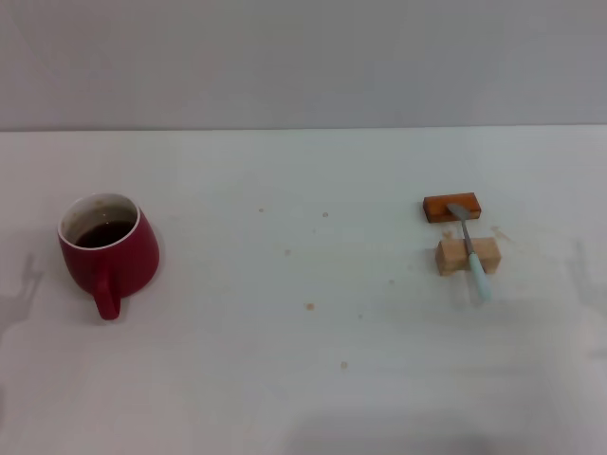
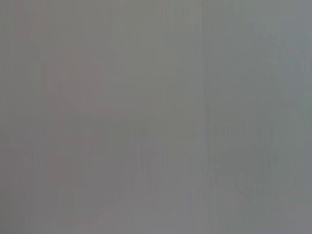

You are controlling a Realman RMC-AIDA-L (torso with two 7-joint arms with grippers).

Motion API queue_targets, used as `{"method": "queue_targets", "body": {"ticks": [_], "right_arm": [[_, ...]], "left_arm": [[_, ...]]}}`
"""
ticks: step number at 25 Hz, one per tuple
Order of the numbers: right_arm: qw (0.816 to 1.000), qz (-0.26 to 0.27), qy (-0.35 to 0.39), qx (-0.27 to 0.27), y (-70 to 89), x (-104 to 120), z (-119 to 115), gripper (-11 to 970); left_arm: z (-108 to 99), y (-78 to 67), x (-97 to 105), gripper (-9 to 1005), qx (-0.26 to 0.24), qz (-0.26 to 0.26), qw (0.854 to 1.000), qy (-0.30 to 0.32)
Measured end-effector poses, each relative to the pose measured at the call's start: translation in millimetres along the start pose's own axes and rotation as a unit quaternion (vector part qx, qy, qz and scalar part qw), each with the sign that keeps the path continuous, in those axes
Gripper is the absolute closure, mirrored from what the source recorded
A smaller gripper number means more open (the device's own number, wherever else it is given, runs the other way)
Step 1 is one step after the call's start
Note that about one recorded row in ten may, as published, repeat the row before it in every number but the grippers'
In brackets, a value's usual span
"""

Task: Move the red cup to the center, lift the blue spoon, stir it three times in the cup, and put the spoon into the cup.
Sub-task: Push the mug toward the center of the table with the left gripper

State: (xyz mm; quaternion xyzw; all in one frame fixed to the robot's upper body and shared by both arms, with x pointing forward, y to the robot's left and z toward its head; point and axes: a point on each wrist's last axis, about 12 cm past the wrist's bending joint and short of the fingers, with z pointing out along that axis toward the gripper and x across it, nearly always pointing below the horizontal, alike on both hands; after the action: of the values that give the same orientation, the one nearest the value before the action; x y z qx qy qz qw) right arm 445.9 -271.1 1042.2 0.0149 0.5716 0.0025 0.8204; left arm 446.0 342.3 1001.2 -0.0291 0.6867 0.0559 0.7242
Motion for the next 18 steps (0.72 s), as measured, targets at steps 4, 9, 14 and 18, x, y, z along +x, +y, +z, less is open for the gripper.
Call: {"method": "queue_targets", "body": {"ticks": [4,9,14,18], "right_arm": [[1.0,0.0,0.0,0.0,0.1,0.0,0.1,206],[1.0,0.0,0.0,0.0,0.1,0.0,0.1,206],[1.0,0.0,0.0,-0.001,0.5,0.1,0.1,206],[1.0,0.001,0.0,-0.002,1.0,0.1,0.1,206]], "left_arm": [[-0.3,0.1,0.1,173,0.0,0.0,1.0,0.0],[0.5,-0.3,-0.2,186,0.0,0.0,1.0,-0.001],[0.8,1.1,-0.5,199,-0.004,-0.004,1.0,-0.001],[2.1,1.4,-1.2,210,-0.003,-0.002,1.0,-0.003]]}}
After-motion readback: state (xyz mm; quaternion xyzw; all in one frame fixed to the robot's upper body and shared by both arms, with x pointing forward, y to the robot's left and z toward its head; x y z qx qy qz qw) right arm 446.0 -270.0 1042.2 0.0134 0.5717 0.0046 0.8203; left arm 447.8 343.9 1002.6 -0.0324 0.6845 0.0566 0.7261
